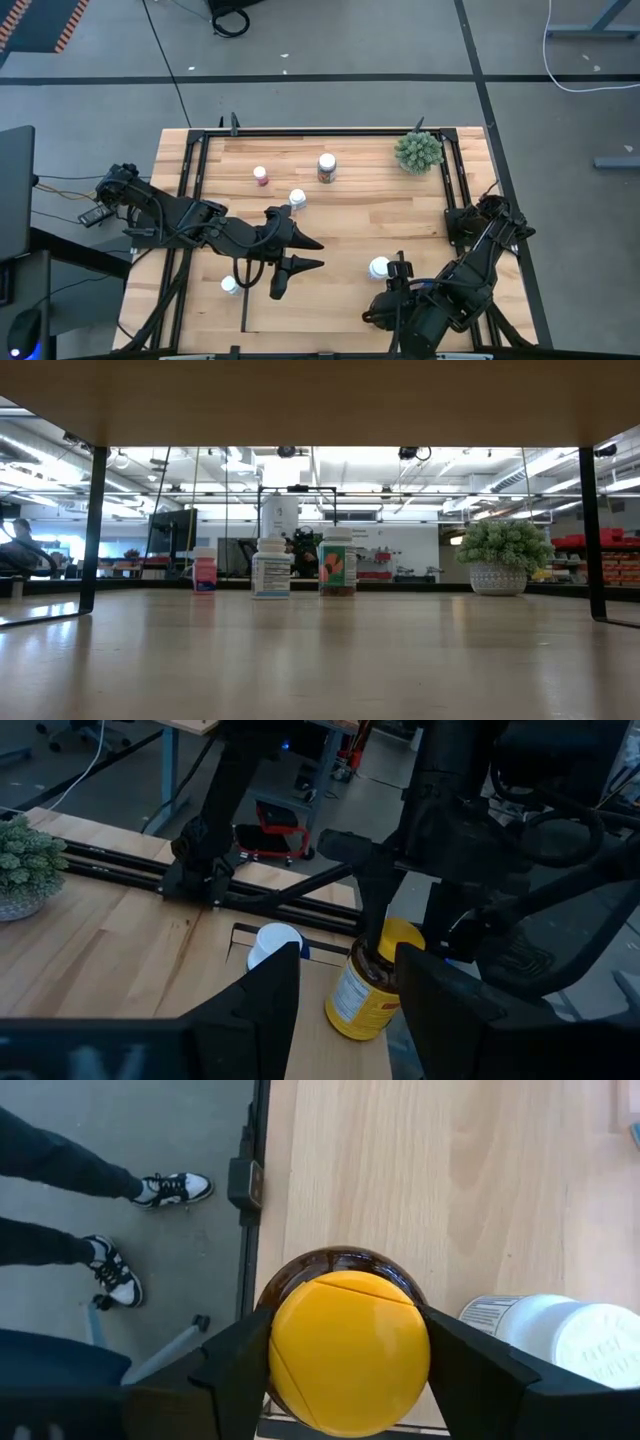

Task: Pick and place medicine bottles onto shelf by color
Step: Put the yellow medicine bottle on the shelf

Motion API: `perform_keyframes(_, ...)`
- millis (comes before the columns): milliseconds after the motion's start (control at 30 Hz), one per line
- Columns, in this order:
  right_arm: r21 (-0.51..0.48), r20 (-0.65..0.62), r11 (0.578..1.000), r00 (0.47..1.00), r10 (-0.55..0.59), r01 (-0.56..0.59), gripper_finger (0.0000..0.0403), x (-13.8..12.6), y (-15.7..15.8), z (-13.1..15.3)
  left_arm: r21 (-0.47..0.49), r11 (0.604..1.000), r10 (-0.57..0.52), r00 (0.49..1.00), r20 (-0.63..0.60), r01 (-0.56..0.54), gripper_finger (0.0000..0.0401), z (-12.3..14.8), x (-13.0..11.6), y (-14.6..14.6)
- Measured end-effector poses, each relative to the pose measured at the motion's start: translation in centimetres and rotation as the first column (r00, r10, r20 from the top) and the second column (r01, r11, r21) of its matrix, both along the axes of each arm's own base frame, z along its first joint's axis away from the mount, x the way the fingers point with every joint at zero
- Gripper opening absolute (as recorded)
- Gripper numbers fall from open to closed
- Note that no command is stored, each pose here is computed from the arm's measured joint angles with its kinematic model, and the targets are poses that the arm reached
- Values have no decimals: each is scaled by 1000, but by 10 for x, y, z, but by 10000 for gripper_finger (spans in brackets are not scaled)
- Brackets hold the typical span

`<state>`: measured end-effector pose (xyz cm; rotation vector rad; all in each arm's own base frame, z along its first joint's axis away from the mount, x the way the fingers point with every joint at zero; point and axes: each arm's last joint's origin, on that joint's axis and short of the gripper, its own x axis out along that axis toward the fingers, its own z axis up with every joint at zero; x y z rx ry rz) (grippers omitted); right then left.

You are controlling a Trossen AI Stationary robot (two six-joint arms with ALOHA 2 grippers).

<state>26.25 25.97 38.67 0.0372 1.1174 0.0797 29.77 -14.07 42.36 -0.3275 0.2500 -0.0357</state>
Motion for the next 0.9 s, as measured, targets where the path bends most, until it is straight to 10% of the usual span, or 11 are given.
perform_keyframes(900,33,25,997,997,-73,72,316,-4,-5,8,-4,1000,0,1000,0,0,172,0,0,0)
